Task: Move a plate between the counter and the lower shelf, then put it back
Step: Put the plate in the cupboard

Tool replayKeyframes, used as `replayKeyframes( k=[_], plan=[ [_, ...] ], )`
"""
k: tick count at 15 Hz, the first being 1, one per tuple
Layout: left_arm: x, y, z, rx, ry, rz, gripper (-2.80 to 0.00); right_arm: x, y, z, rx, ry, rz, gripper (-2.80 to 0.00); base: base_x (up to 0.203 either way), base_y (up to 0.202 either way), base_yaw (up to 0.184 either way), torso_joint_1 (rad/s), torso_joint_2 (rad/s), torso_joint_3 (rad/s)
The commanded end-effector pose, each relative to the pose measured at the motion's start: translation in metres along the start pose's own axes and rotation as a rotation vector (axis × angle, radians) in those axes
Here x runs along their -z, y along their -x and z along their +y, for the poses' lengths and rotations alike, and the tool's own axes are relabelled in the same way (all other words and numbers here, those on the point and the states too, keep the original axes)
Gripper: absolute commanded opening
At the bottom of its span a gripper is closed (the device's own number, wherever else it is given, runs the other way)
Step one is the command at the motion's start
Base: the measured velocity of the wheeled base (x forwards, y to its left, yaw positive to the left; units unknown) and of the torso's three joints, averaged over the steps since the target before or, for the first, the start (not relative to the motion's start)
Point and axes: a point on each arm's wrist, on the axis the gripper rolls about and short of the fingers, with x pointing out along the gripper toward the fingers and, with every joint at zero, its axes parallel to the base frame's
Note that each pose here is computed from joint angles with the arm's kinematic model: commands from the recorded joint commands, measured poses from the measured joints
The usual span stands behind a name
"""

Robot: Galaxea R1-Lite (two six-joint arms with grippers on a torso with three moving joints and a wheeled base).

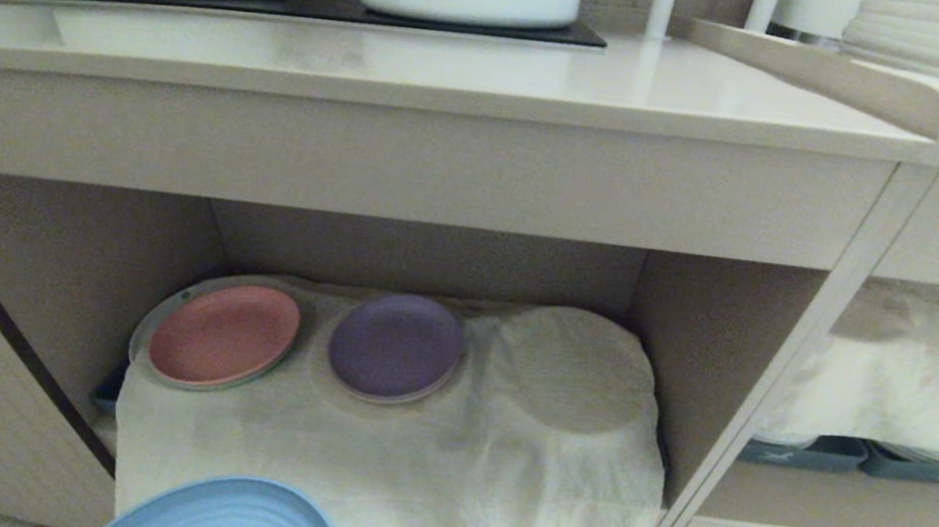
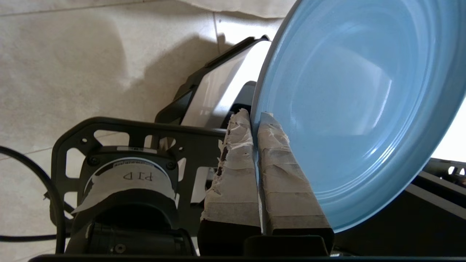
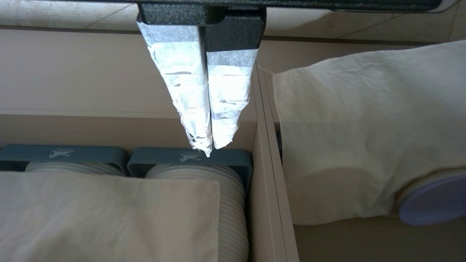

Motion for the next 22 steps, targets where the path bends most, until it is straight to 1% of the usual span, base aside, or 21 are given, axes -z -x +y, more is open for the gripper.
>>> replayKeyframes(
  k=[1, 11, 16, 22],
  plan=[
    [0.0002, -0.0004, 0.0001, -0.002, 0.004, 0.006, -2.8, -0.0001, -0.0001, 0.0, 0.0, -0.003, 0.001, -2.8, 0.0, 0.0, 0.0, -0.076, 0.31, 0.214],
    [0.0025, -0.0034, 0.002, -0.008, 0.005, 0.016, -2.8, 0.0, 0.0, 0.0, 0.0, -0.001, 0.0, -2.8, 0.0, 0.0, 0.0, -0.008, 0.04, 0.029],
    [0.0029, -0.0004, 0.0018, 0.0, 0.001, -0.005, -2.8, 0.0, 0.0, 0.0, 0.0, -0.001, 0.0, -2.8, 0.0, 0.0, 0.0, 0.0, 0.0, 0.0],
    [0.004, -0.0015, 0.0026, -0.003, 0.002, 0.001, -2.8, -0.0002, 0.0, 0.0, 0.0, -0.001, -0.002, -2.8, 0.0, 0.0, 0.0, 0.0, 0.0, 0.0]
  ],
)
